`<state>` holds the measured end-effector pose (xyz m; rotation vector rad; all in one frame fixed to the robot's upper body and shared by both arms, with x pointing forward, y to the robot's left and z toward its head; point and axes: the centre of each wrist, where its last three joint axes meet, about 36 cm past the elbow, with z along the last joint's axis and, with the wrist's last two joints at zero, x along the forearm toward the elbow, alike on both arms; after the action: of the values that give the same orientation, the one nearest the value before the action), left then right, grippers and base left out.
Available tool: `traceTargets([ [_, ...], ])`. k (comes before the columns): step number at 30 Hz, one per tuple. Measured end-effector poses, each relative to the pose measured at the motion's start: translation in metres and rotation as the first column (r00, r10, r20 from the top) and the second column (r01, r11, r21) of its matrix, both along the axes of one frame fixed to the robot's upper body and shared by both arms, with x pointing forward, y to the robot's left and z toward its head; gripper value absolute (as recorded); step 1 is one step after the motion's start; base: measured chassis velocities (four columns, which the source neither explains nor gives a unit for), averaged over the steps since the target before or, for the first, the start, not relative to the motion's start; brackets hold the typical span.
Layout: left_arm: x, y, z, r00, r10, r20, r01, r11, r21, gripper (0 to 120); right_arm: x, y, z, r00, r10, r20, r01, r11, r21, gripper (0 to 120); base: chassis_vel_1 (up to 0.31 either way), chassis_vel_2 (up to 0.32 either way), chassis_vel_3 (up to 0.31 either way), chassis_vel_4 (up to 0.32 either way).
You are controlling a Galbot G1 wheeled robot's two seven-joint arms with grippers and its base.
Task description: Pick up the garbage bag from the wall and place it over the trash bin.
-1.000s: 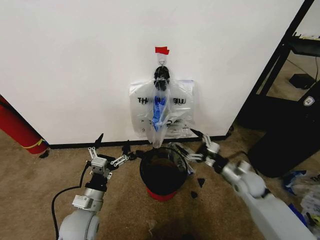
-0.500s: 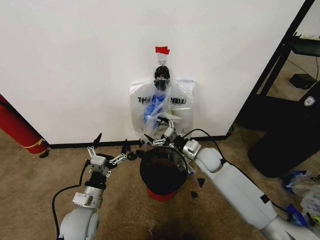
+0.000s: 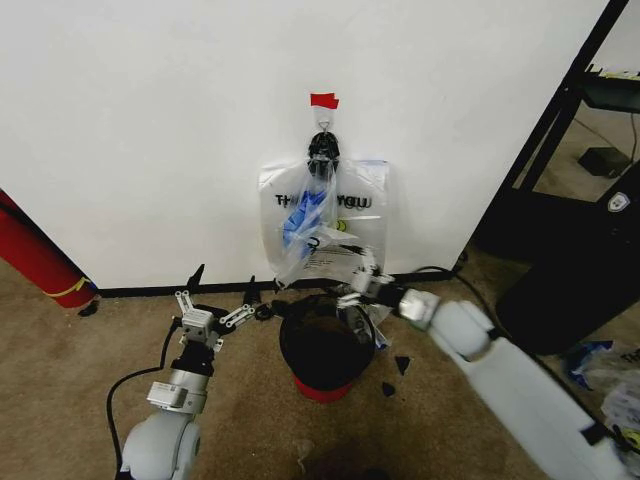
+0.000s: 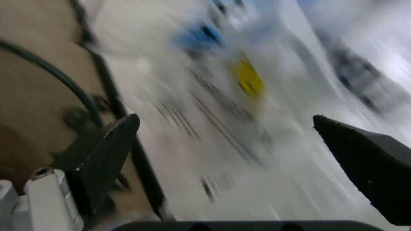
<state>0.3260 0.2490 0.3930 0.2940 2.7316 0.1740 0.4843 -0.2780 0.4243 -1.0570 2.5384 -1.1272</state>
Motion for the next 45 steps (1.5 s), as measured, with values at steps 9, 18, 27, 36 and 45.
traceTargets([
  [9, -0.003, -0.001, 0.001, 1.0, -0.011, 0.0, 0.011, 1.0, 0.009, 100, 0.014, -0.017, -0.032, 0.96, -0.272, 0.068, 0.264, 0.959, 0.105, 100, 0.0, 0.0, 0.0, 0.0],
  [18, -0.007, 0.009, 0.003, 1.0, 0.004, 0.004, -0.004, 1.0, 0.024, 100, -0.008, 0.011, -0.007, 0.994, 0.077, -0.074, -0.056, 0.964, 0.259, 100, 0.0, 0.0, 0.0, 0.0],
  [27, -0.01, 0.008, 0.001, 1.0, 0.007, 0.003, -0.007, 1.0, 0.022, 100, 0.026, 0.089, 0.016, 0.976, 0.215, 0.012, -0.207, 0.921, 0.329, 100, 0.0, 0.0, 0.0, 0.0],
  [36, -0.008, 0.009, 0.003, 1.0, 0.014, 0.011, -0.014, 1.0, 0.021, 100, 0.061, 0.112, 0.011, 0.994, 0.105, 0.018, -0.106, 0.97, 0.217, 99, 0.0, 0.0, 0.0, 0.0],
  [45, -0.001, 0.007, -0.001, 1.0, 0.013, 0.011, -0.014, 1.0, 0.013, 100, 0.058, 0.095, 0.011, 0.999, 0.041, 0.027, -0.045, 0.989, 0.141, 68, 0.0, 0.0, 0.0, 0.0],
])
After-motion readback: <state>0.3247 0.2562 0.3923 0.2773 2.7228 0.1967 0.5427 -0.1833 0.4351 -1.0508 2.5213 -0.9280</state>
